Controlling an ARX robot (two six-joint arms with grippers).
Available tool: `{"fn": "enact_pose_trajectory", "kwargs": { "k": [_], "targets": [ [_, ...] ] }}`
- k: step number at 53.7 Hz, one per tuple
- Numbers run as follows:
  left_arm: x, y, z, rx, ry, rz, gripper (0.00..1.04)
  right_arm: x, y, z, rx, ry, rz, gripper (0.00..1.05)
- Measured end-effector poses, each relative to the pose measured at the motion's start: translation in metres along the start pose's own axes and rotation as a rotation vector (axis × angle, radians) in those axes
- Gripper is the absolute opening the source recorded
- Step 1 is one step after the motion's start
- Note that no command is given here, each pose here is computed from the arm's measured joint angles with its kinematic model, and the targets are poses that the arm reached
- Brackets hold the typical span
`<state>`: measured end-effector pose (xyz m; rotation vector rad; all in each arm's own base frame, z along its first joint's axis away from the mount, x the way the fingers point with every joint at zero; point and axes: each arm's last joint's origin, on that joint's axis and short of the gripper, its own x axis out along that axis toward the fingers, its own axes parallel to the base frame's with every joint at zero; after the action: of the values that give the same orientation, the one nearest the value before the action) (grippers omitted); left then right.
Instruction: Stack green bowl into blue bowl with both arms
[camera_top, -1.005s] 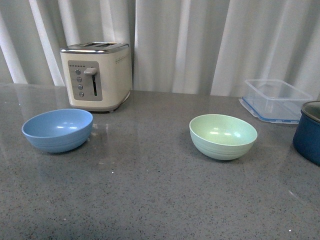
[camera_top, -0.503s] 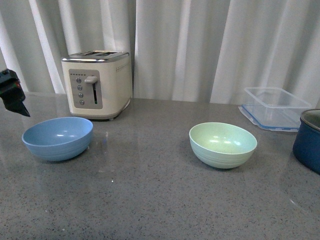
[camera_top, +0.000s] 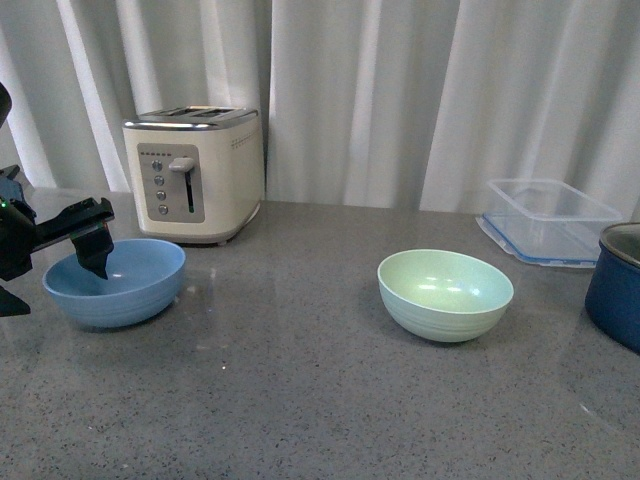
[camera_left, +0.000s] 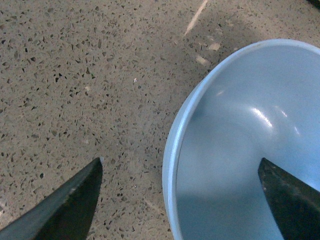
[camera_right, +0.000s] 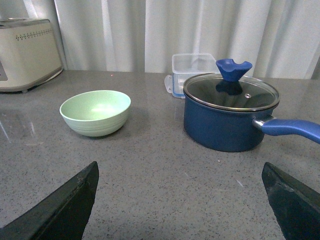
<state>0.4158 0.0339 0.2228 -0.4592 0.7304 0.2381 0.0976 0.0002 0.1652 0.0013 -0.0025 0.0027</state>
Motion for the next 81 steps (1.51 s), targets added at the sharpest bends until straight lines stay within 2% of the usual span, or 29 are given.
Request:
{"fn": "enact_pose_trajectory", "kwargs": {
  "k": [7, 17, 24, 27, 38, 52, 58, 65, 74, 81],
  "targets": [
    [0.002, -0.001, -0.001, 0.007, 0.012, 0.011, 0.62, 0.000, 0.000, 0.000, 0.000, 0.000, 0.000, 0.95],
    [0.002, -0.001, -0.001, 0.007, 0.016, 0.011, 0.37, 0.000, 0.000, 0.000, 0.000, 0.000, 0.000, 0.95],
    [-0.001, -0.002, 0.000, 0.006, 0.015, -0.006, 0.10, 0.000, 0.000, 0.000, 0.000, 0.000, 0.000, 0.95],
    [-0.005, -0.003, 0.002, 0.000, 0.013, -0.020, 0.03, 0.000, 0.000, 0.000, 0.000, 0.000, 0.000, 0.95],
    [-0.029, -0.021, 0.006, 0.026, -0.029, -0.079, 0.04, 0.000, 0.000, 0.000, 0.000, 0.000, 0.000, 0.95],
    [-0.050, -0.070, -0.003, 0.102, -0.047, -0.181, 0.04, 0.000, 0.000, 0.000, 0.000, 0.000, 0.000, 0.95],
    [-0.045, -0.101, -0.018, 0.153, -0.019, -0.210, 0.04, 0.000, 0.000, 0.000, 0.000, 0.000, 0.000, 0.95],
    [-0.028, -0.124, -0.033, 0.194, 0.019, -0.203, 0.04, 0.000, 0.000, 0.000, 0.000, 0.000, 0.000, 0.95],
    [-0.007, -0.134, -0.050, 0.219, 0.066, -0.171, 0.04, 0.000, 0.000, 0.000, 0.000, 0.000, 0.000, 0.95],
    [0.002, -0.139, -0.054, 0.227, 0.074, -0.154, 0.04, 0.000, 0.000, 0.000, 0.000, 0.000, 0.000, 0.95]
  ]
}}
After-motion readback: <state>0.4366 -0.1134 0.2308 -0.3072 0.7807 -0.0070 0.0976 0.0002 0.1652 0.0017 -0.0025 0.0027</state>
